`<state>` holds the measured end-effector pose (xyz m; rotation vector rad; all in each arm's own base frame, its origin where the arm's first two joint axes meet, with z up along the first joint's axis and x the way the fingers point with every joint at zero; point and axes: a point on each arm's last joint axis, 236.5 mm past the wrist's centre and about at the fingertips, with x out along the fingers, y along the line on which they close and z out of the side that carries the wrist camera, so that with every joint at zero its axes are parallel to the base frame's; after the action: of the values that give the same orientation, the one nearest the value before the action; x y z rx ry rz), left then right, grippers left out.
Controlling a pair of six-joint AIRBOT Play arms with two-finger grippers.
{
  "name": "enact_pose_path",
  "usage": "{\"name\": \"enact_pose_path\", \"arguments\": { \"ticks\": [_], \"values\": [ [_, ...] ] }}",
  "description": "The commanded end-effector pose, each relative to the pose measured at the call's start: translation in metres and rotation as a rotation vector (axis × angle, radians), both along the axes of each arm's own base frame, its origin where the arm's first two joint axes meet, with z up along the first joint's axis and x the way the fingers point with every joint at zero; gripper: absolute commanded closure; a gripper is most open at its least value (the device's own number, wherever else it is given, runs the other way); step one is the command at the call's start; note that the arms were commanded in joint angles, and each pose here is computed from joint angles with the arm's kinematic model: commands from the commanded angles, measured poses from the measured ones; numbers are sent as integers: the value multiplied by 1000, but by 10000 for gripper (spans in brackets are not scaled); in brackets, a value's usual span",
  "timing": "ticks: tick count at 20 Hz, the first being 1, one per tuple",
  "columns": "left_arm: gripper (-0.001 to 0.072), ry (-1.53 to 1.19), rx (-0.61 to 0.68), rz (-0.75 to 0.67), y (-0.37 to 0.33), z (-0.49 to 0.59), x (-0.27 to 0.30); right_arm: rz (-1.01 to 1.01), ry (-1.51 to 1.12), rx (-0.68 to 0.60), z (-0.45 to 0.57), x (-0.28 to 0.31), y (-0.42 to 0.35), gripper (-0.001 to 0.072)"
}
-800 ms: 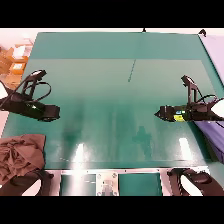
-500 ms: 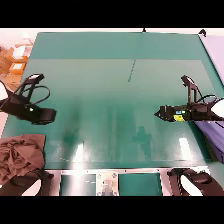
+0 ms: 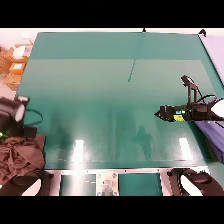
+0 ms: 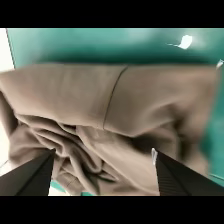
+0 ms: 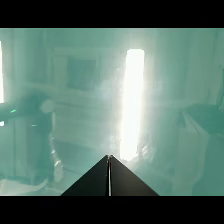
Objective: Fold the shirts.
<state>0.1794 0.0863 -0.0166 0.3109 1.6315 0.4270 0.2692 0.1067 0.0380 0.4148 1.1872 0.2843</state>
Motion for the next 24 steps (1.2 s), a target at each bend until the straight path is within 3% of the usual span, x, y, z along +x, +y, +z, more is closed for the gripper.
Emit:
{"name": "enact_pose_path", "arguments": {
  "ticks": [1,4,5,7,8,12,14,18,21,24],
  "values": [
    [-13,64,44,44,33,-56,-40,1,0,1,0,0,0,697],
    [-13,57,-23,145,58,-74,-55,1,0,1,0,0,0,697],
    [94,45,-60,159,59,-78,-56,0,0,1,0,0,0,697],
    [519,-13,-168,152,46,-85,-42,0,0,1,0,0,0,697],
    [683,-36,-216,116,38,-86,-32,0,0,1,0,0,0,697],
    [685,-198,-243,123,41,-33,24,0,0,1,0,0,0,697],
    [684,-357,-336,116,21,25,73,0,0,1,0,0,0,697],
    [685,-720,-647,-176,-98,185,152,0,0,1,0,0,0,697],
    [685,-852,-887,-383,-201,256,159,0,0,1,0,0,0,697],
    [685,-799,-1041,-515,-283,254,154,0,0,1,0,0,0,697]
  ]
}}
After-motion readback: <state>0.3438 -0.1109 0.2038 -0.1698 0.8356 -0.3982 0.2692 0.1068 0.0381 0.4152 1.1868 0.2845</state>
